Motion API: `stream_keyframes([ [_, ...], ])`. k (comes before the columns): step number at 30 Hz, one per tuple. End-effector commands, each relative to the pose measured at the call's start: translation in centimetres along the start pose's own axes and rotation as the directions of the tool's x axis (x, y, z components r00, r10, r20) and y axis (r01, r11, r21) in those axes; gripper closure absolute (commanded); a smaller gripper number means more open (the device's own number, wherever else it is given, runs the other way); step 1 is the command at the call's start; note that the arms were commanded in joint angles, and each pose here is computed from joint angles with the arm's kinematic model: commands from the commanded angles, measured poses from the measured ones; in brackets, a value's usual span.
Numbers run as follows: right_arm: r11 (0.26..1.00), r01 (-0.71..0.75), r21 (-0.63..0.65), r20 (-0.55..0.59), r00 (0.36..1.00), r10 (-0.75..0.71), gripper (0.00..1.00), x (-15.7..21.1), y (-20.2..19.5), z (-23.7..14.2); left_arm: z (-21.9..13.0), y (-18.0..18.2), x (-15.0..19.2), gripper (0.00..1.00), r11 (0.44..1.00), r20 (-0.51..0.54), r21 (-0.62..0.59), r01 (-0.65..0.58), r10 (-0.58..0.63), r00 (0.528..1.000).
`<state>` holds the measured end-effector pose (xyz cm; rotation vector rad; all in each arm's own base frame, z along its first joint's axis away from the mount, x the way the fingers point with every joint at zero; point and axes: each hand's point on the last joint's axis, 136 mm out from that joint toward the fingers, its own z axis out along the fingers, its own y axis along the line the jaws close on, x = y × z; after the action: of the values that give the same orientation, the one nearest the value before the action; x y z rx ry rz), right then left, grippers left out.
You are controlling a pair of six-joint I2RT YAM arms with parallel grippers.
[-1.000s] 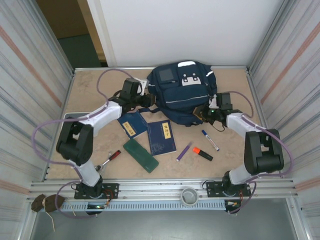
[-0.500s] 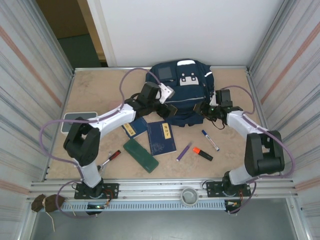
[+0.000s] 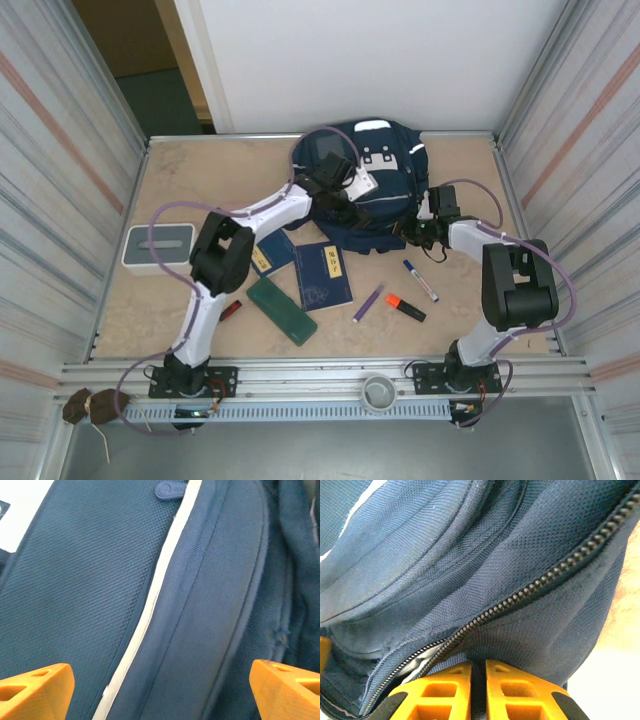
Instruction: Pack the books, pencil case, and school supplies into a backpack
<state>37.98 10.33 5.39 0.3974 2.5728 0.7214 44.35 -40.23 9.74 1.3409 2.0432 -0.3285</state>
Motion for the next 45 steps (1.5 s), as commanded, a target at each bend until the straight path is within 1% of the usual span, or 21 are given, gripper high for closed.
stream_keyframes([
  [1,0.991,-0.036,0.131,-0.085,0.995,0.048,0.89,2.8,-4.5,0.9,1.0,-0.6,-0.1,0.10,0.994,-0.050,0.042,-0.098,0.100,0.994],
  [7,0.991,-0.035,0.127,-0.087,0.995,0.046,0.89,2.5,-4.3,0.7,3.2,-1.2,0.9,0.12,0.983,-0.081,0.090,-0.158,0.166,0.983],
  [8,0.992,-0.034,0.122,-0.086,0.995,0.045,0.88,2.5,-4.2,0.6,3.5,-1.3,1.1,0.15,0.981,-0.085,0.093,-0.169,0.177,0.981],
  [9,0.992,-0.034,0.119,-0.087,0.995,0.045,0.88,2.4,-4.1,0.6,3.8,-1.1,1.3,0.19,0.981,-0.095,0.085,-0.172,0.180,0.979],
  [11,0.994,-0.031,0.109,-0.090,0.995,0.041,0.85,2.3,-3.8,0.5,3.8,-0.5,1.2,0.36,0.984,-0.107,0.059,-0.166,0.172,0.979],
  [13,0.995,-0.021,0.101,-0.087,0.996,0.030,0.82,2.1,-3.4,0.2,3.1,-0.4,0.1,0.52,0.989,-0.080,0.057,-0.140,0.144,0.986],
  [16,0.996,0.003,0.088,-0.061,0.998,0.002,0.73,1.3,-2.5,-0.8,0.8,-1.3,-3.0,0.76,0.988,0.020,0.115,-0.103,0.102,0.995],
  [18,0.996,0.024,0.087,-0.023,0.999,-0.023,0.64,0.6,-1.9,-1.9,-1.2,-1.2,-4.9,0.91,0.987,0.088,0.143,-0.080,0.068,0.994],
  [19,0.995,0.041,0.095,-0.004,0.999,-0.041,0.61,0.4,-1.7,-2.5,-2.3,-0.9,-5.7,0.97,0.986,0.121,0.154,-0.062,0.044,0.992],
  [20,0.992,0.064,0.107,0.013,0.998,-0.066,0.58,0.4,-1.5,-3.0,-3.6,-0.5,-6.5,1.00,0.984,0.160,0.171,-0.045,0.017,0.987],
  [22,0.981,0.118,0.152,0.044,0.991,-0.126,0.52,0.5,-1.1,-3.9,-5.9,0.3,-8.0,1.00,0.977,0.234,0.211,-0.014,-0.037,0.972],
  [25,0.958,0.200,0.204,0.097,0.970,-0.223,0.46,0.9,0.1,-5.2,-9.0,1.9,-9.8,1.00,0.968,0.324,0.252,0.014,-0.098,0.941],
  [29,0.948,0.238,0.210,0.144,0.952,-0.271,0.42,1.0,1.1,-6.5,-11.9,3.7,-11.0,1.00,0.949,0.388,0.310,0.054,-0.178,0.904],
  [32,0.944,0.258,0.207,0.162,0.942,-0.293,0.40,1.0,1.5,-7.2,-13.9,5.0,-11.7,1.00,0.916,0.420,0.386,0.107,-0.278,0.864],
  [34,0.942,0.280,0.185,0.166,0.936,-0.311,0.39,1.2,2.2,-7.4,-14.6,5.5,-11.7,1.00,0.891,0.418,0.432,0.140,-0.335,0.844],
  [36,0.940,0.308,0.143,0.150,0.932,-0.328,0.38,1.8,3.0,-7.4,-14.3,5.7,-11.1,1.00,0.875,0.402,0.450,0.177,-0.375,0.836],
  [38,0.937,0.344,0.065,0.114,0.930,-0.350,0.37,3.1,4.5,-6.8,-13.1,6.0,-10.1,0.99,0.873,0.374,0.438,0.213,-0.393,0.840],
  [40,0.930,0.367,0.014,0.080,0.927,-0.367,0.36,4.5,5.6,-6.1,-11.5,6.3,-8.6,0.93,0.871,0.328,0.413,0.266,-0.415,0.849],
  [41,0.924,0.384,0.001,0.066,0.921,-0.383,0.36,5.2,6.1,-5.8,-10.6,6.7,-7.7,0.88,0.870,0.300,0.388,0.304,-0.431,0.851],
  [43,0.912,0.411,-0.005,0.042,0.911,-0.410,0.36,6.6,6.8,-5.2,-9.3,7.6,-6.3,0.73,0.862,0.251,0.329,0.385,-0.473,0.844],
  [45,0.903,0.429,-0.017,0.025,0.903,-0.428,0.35,7.9,7.5,-4.8,-9.2,8.4,-5.4,0.62,0.844,0.218,0.267,0.465,-0.523,0.824],
])
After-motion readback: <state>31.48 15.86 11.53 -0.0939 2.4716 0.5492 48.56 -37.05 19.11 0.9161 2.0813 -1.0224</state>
